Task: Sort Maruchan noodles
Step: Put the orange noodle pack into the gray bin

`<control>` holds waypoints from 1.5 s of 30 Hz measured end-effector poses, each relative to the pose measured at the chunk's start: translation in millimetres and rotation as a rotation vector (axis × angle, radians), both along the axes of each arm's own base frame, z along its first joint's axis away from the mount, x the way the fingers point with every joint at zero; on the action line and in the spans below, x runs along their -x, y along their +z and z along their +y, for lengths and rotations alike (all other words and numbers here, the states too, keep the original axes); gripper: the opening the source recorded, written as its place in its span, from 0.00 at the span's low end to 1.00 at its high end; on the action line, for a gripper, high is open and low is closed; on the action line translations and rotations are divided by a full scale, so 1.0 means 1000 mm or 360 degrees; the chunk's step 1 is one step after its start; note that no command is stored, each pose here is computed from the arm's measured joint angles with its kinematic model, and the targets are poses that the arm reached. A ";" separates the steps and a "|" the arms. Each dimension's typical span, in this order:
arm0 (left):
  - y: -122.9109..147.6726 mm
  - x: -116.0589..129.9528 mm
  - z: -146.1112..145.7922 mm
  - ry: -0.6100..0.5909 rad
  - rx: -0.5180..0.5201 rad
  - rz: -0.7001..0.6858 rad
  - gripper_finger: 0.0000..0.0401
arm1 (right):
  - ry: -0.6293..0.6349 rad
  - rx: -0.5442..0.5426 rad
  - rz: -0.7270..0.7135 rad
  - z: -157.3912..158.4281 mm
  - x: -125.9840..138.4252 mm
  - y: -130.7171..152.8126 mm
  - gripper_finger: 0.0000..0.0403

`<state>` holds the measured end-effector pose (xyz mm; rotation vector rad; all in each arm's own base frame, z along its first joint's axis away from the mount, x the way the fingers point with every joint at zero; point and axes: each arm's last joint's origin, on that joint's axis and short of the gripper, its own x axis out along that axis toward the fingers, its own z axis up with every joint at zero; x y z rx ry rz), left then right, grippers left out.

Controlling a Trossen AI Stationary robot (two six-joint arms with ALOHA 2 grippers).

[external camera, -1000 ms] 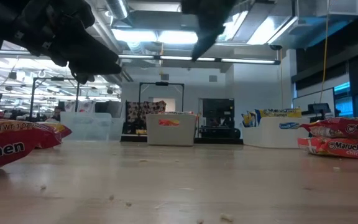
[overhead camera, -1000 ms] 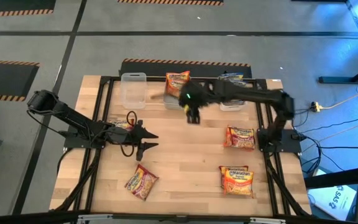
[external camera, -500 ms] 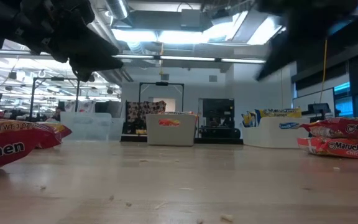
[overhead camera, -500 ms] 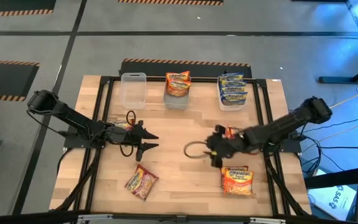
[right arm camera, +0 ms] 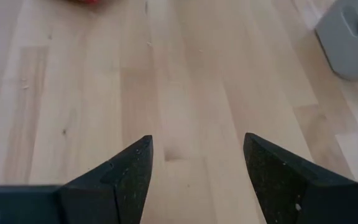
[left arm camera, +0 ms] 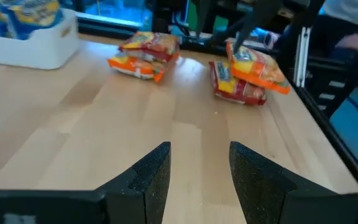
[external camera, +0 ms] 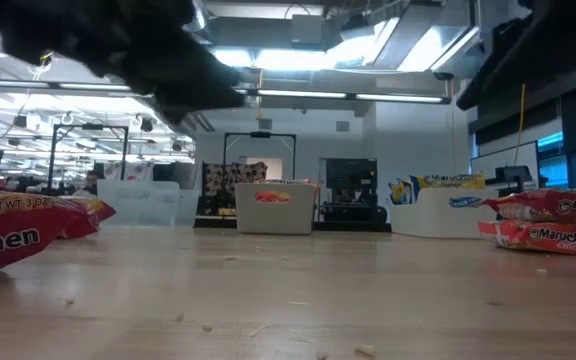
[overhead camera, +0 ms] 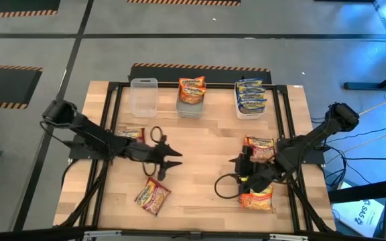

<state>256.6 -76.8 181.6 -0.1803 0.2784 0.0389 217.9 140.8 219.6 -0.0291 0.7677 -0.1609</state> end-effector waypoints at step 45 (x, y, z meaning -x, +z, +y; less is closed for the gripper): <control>-0.006 -0.037 -0.007 -0.0076 -0.0192 0.0497 0.39 | -0.0095 -0.0317 0.0235 -0.056 -0.012 -0.015 0.59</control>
